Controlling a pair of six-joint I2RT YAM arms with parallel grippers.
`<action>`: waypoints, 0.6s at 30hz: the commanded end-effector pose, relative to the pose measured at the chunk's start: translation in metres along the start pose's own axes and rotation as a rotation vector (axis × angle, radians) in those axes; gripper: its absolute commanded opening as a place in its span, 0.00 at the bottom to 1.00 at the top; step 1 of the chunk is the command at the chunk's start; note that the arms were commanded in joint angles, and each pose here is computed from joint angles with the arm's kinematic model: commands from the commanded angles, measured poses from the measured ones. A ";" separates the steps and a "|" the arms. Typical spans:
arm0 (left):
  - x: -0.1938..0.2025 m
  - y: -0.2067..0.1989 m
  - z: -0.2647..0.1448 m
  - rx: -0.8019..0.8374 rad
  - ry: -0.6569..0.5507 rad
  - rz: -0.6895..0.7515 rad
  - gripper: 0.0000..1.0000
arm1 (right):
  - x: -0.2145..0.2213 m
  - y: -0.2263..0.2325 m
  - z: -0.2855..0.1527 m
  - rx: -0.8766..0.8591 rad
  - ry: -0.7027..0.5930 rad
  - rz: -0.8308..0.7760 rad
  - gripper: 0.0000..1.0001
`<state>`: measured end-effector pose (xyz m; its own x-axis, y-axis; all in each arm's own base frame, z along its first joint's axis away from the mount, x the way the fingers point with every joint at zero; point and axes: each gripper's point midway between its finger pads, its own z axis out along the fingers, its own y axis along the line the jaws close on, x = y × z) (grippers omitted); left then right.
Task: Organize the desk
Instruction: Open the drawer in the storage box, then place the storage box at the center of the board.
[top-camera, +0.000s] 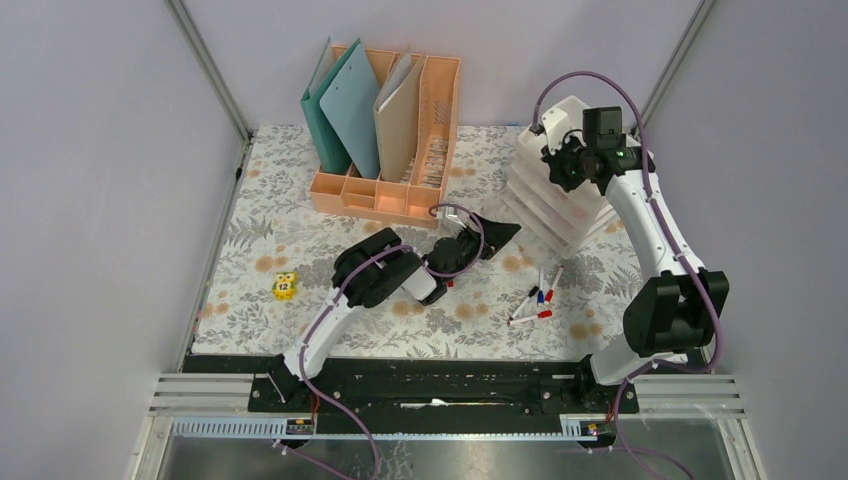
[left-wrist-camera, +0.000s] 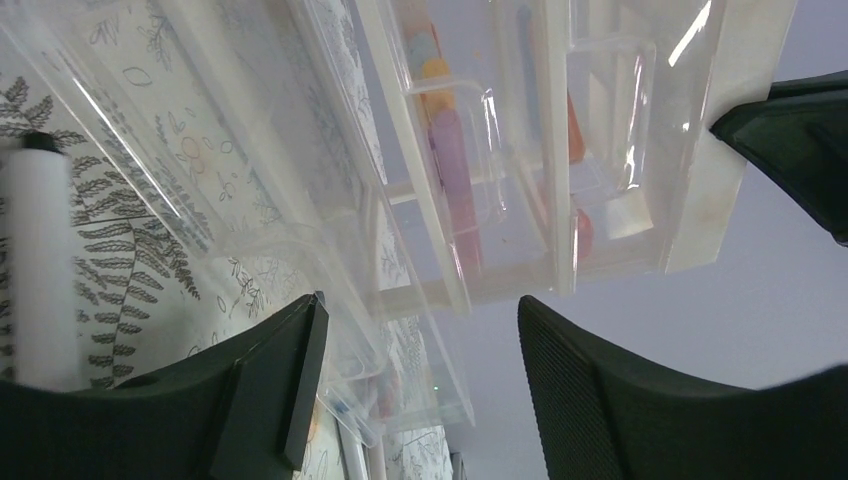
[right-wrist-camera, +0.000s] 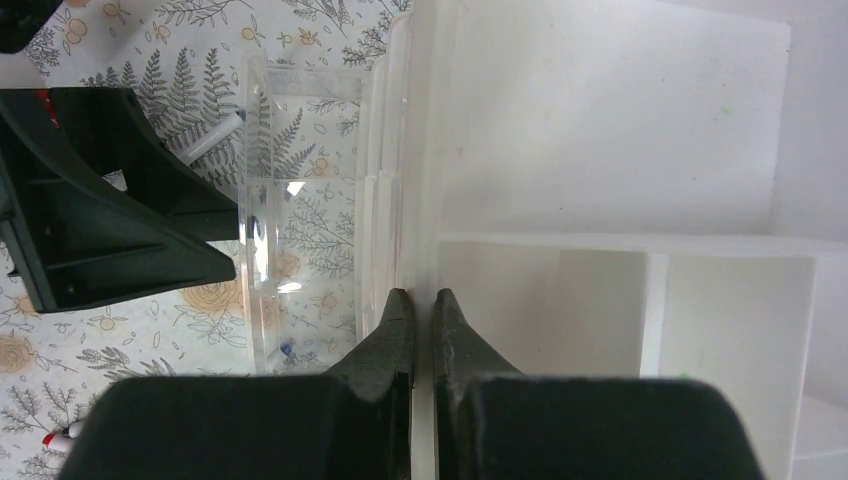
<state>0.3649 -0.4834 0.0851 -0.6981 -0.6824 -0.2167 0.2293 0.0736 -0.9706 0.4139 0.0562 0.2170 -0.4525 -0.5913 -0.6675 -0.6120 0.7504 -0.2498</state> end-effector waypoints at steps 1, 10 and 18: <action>-0.034 -0.099 -0.010 0.294 -0.070 -0.035 0.75 | -0.005 -0.044 0.005 0.157 -0.011 -0.095 0.00; -0.028 -0.121 -0.037 0.308 0.005 0.063 0.84 | -0.019 -0.040 0.004 0.114 -0.050 -0.059 0.10; -0.011 -0.127 -0.077 0.266 0.115 0.180 0.85 | -0.024 -0.043 0.017 0.093 -0.047 -0.032 0.12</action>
<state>0.3180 -0.4409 0.1616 -0.7276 -0.6149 -0.3043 0.3668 0.0262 -0.9299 0.4358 0.0542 0.2144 -0.4529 -0.5790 -0.6779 -0.6020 0.7595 -0.2465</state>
